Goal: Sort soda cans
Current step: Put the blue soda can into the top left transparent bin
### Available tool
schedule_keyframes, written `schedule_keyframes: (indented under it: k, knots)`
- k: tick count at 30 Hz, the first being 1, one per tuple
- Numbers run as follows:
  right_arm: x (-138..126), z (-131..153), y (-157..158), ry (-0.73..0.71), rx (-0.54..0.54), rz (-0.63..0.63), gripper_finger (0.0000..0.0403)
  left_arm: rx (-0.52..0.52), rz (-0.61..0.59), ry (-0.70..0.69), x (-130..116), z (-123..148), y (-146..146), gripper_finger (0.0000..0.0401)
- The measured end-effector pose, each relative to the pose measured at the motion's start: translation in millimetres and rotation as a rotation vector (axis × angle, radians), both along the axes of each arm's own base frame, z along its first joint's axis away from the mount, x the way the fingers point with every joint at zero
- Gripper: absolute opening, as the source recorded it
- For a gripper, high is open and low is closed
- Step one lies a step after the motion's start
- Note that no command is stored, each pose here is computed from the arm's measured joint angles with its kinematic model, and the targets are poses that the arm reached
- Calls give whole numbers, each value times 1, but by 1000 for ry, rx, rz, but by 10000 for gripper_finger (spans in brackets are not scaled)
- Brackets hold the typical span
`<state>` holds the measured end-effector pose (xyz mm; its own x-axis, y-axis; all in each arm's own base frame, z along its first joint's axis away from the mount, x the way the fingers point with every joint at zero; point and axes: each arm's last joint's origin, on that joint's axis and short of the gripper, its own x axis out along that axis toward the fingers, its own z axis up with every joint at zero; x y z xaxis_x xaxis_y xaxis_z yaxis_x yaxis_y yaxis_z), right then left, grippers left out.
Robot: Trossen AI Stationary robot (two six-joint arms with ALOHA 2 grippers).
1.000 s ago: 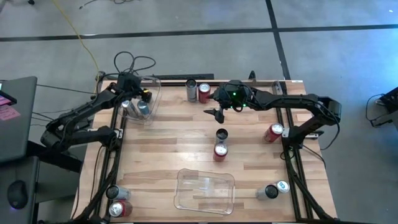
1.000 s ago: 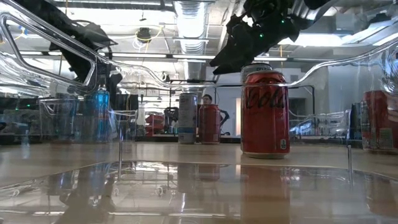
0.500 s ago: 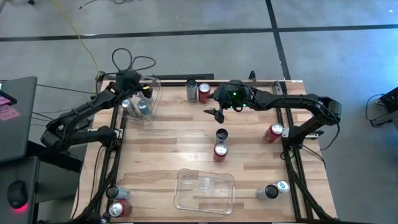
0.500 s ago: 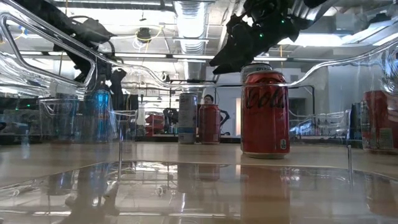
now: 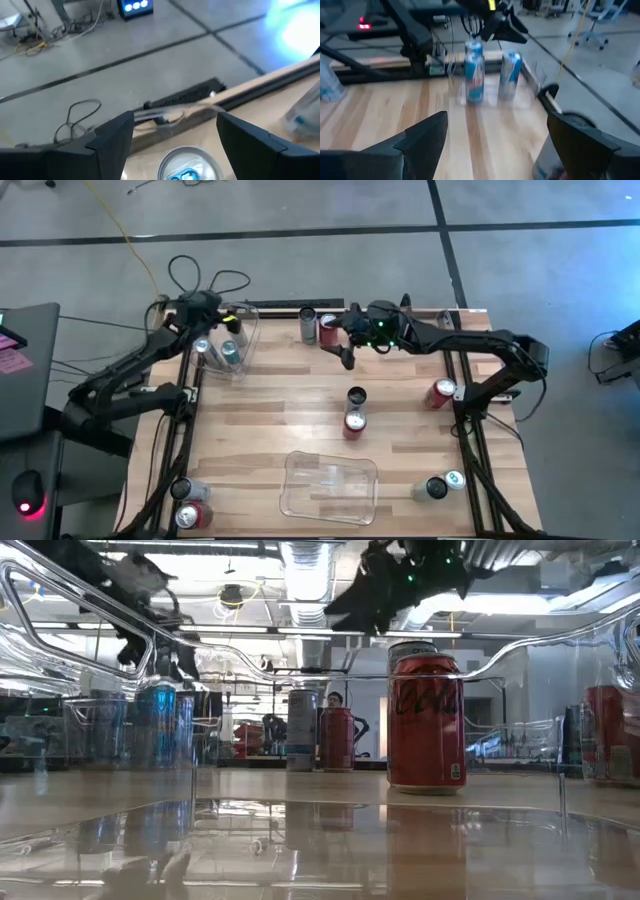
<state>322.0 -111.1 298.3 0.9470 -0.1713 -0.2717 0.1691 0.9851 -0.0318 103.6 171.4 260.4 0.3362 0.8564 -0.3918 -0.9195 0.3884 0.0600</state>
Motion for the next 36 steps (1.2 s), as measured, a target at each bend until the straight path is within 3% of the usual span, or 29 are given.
schedule_keyframes:
  k: [6, 14, 18, 24, 29, 33, 36]
  knots:
    - [17, 8, -5, -54, 12, 13, 360, 91, -61, -108, -16, 26, -32, 281]
    - [79, -2, -26, -45, 78, 28, 336, 188, -241, -250, -30, 48, -80, 281]
    - [113, 5, -39, -57, 75, 28, 291, 229, -370, -319, -33, 55, -97, 281]
    - [159, 14, -65, -60, 77, 32, 202, 303, -435, -391, -40, 63, -113, 281]
    - [189, -2, -85, -16, 78, 28, 107, 351, -439, -382, -45, 64, -118, 281]
    - [204, -20, -106, -45, 56, 4, 34, 332, -366, -335, -42, 50, -112, 281]
    - [202, -36, -123, -59, 75, -32, 9, 351, -360, -348, -39, 43, -109, 281]
